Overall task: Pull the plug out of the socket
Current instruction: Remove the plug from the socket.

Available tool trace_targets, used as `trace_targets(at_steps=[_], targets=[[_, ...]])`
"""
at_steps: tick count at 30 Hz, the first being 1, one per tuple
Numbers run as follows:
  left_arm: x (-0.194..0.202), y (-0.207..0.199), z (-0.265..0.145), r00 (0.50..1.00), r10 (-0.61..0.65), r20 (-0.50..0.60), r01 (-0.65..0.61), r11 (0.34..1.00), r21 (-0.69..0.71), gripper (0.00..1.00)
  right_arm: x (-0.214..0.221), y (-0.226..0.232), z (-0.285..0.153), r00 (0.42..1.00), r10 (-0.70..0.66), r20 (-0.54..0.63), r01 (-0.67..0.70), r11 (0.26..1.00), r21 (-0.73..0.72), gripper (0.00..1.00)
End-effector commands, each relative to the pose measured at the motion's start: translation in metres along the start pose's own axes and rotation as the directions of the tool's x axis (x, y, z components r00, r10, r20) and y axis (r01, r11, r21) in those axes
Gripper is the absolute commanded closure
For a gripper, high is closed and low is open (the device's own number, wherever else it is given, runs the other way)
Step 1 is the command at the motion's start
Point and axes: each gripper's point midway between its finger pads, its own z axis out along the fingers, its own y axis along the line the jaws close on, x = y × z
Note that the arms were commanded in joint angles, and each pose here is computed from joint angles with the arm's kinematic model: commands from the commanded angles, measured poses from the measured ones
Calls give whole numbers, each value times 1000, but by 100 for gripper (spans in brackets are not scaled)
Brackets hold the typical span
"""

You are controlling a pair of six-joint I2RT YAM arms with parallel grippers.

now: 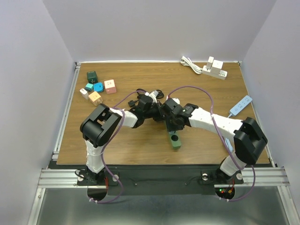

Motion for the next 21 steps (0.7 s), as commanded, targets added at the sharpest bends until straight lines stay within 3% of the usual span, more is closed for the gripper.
trace_targets(at_steps=[1,4,8,16,21], targets=[[85,139,-23,975,-104,-195,10,903,-430,100,-91,-3,-63,936,143,321,-142,990,-24,100],[83,143,-21,977,-91,-192,-2,900,-436,100,-97,-15,-74,912,163,375,-175,985,-3,99],[86,149,-19,974,-95,-203,-6,895,-445,100,-84,-23,-60,930,131,343,-152,988,35,100],[83,148,-19,977,-81,-195,-13,899,-438,100,-32,9,6,997,-28,66,32,998,-57,100],[82,143,-20,979,-69,-191,-19,905,-425,100,-28,23,15,994,-106,13,107,988,-115,100]])
